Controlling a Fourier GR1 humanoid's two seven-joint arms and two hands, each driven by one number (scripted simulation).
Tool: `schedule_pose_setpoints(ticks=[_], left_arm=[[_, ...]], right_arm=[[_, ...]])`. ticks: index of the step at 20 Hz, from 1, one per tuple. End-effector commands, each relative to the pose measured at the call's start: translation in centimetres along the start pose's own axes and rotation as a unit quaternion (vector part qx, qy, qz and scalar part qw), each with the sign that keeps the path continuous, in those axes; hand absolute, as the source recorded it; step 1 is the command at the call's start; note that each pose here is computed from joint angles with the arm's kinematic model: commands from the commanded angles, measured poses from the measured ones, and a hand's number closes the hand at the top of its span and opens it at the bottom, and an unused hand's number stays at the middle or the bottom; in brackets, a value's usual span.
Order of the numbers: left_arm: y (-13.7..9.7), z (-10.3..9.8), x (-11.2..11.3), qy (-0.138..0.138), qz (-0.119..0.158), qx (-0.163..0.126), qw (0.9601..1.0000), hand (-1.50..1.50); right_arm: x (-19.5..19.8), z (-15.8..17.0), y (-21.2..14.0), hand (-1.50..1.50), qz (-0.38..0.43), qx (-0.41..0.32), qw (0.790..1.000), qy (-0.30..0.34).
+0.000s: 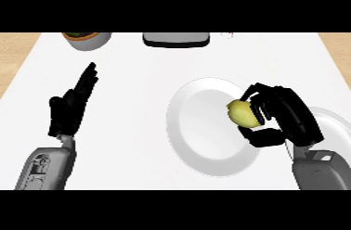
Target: Pick the lemon from the plate and place it in the plate
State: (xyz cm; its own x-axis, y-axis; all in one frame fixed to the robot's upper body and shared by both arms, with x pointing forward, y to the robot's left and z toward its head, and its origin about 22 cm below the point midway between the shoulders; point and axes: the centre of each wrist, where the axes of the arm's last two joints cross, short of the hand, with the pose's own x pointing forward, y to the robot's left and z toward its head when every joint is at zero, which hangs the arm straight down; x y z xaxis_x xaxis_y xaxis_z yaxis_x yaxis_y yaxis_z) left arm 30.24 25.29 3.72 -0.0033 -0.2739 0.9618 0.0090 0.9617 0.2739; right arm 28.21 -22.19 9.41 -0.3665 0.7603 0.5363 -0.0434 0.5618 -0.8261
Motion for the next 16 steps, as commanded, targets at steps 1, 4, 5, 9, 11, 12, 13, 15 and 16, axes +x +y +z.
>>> schedule_pose_setpoints(ticks=[1, 4, 5, 9, 11, 12, 13, 15, 16], left_arm=[[0.0, -0.1, -1.2, 0.004, 0.005, 0.004, 1.0, 0.0], [-0.6, -1.2, 1.5, -0.006, -0.004, 0.0, 1.0, 0.0], [-1.0, -0.7, 0.7, -0.004, -0.002, -0.006, 1.0, 0.0], [-0.8, 1.2, -0.4, -0.001, 0.005, -0.003, 1.0, 0.0], [0.9, 0.1, -0.2, -0.003, -0.003, -0.005, 1.0, 0.0], [-1.3, -0.3, 1.0, -0.005, 0.004, -0.015, 0.9999, 0.0], [0.7, -1.0, 1.7, -0.001, -0.009, 0.002, 1.0, 0.0], [0.8, -0.4, 0.8, 0.001, 0.002, -0.001, 1.0, 0.0], [-0.1, 0.8, 0.8, 0.001, 0.0, 0.004, 1.0, 0.0]], right_arm=[[2.8, -1.2, 4.1, 1.5, 0.056, 0.028, 0.998, 0.002], [3.4, -3.0, 6.0, 1.5, 0.11, 0.047, 0.993, 0.008], [2.6, -3.5, 7.7, 1.5, 0.118, 0.061, 0.991, 0.02], [1.8, -4.5, 12.5, -1.5, 0.05, 0.095, 0.99, 0.088], [-0.1, -5.2, 12.0, -1.5, 0.001, 0.102, 0.99, 0.099], [1.3, -5.4, 14.4, -1.5, 0.001, 0.103, 0.989, 0.106], [0.3, -4.9, 14.0, -1.5, -0.016, 0.094, 0.99, 0.104], [1.0, -6.1, 15.5, -1.5, -0.002, 0.091, 0.991, 0.096], [-0.7, -6.5, 15.0, -1.5, -0.014, 0.101, 0.991, 0.085]])
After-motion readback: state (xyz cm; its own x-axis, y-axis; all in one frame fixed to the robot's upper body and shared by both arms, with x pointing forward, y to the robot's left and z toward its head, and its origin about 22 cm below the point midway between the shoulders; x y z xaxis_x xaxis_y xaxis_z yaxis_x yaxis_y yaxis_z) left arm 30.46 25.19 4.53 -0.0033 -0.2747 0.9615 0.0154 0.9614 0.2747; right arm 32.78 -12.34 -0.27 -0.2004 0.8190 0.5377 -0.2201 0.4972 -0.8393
